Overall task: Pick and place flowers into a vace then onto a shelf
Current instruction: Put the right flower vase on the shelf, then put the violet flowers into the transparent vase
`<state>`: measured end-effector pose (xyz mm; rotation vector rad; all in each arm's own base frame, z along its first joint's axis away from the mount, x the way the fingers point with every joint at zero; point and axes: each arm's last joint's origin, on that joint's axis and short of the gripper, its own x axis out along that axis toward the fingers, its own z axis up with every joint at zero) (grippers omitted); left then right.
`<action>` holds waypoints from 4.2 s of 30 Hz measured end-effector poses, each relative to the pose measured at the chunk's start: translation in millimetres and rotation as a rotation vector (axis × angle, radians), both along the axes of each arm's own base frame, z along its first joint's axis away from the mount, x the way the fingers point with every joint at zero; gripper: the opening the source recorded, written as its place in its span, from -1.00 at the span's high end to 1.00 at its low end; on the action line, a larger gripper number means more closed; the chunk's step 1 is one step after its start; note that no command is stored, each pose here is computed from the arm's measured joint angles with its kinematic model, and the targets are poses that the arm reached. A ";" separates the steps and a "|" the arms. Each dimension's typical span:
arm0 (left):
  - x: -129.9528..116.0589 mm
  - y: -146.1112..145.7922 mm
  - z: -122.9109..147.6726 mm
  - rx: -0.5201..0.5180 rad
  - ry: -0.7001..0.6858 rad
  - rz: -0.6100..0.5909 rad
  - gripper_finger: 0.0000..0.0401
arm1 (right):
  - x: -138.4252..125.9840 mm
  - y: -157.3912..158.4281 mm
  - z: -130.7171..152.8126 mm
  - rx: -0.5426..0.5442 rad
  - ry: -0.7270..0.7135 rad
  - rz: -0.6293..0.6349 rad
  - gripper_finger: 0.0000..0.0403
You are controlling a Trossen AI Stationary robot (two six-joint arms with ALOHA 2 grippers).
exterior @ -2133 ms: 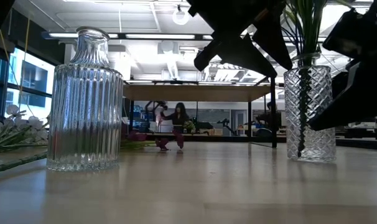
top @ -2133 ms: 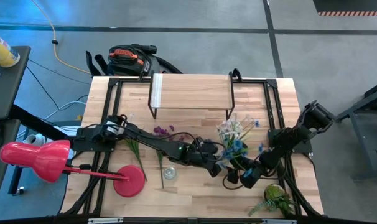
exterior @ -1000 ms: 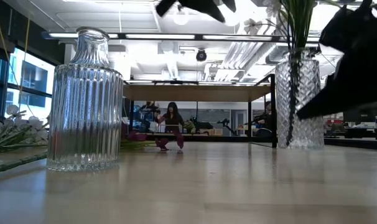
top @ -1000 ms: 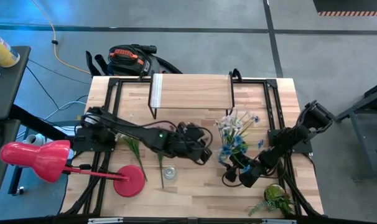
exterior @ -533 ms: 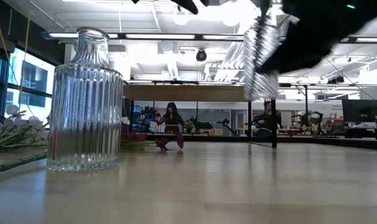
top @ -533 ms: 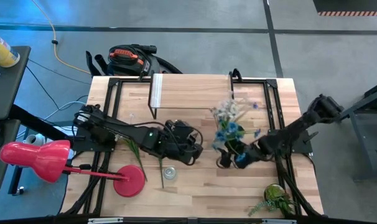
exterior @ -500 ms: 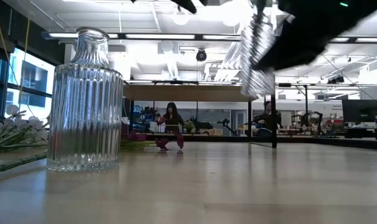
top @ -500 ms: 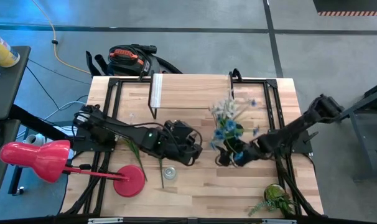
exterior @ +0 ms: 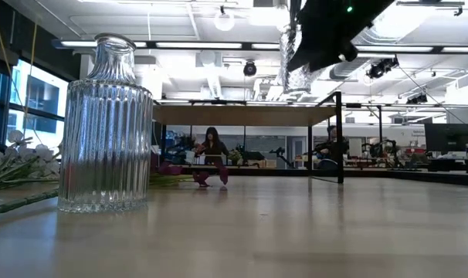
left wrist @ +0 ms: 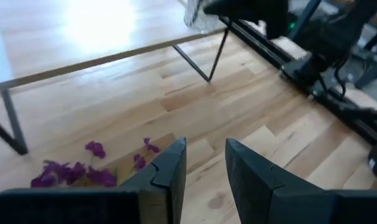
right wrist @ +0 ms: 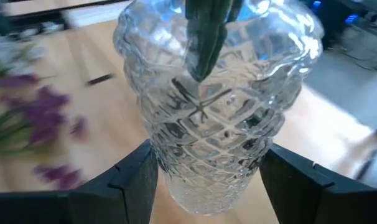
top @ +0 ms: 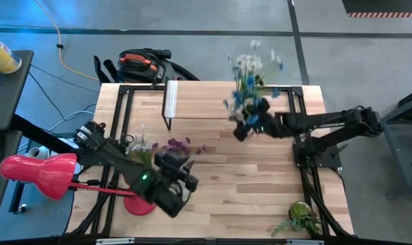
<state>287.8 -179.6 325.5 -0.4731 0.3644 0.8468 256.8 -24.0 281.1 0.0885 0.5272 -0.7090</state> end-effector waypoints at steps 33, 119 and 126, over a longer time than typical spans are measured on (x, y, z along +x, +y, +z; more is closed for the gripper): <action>-39.1 -19.7 0.7 0.057 -0.098 0.032 0.28 | 14.1 -73.4 -28.0 -0.035 0.026 -0.039 -0.30; -35.4 -34.2 -2.5 -0.442 -0.089 0.119 0.28 | -105.2 123.4 -102.8 0.399 0.001 0.455 -0.65; -52.8 -59.0 -3.6 -0.485 0.033 -0.034 0.28 | -101.6 122.7 -100.1 0.335 0.003 0.515 -0.65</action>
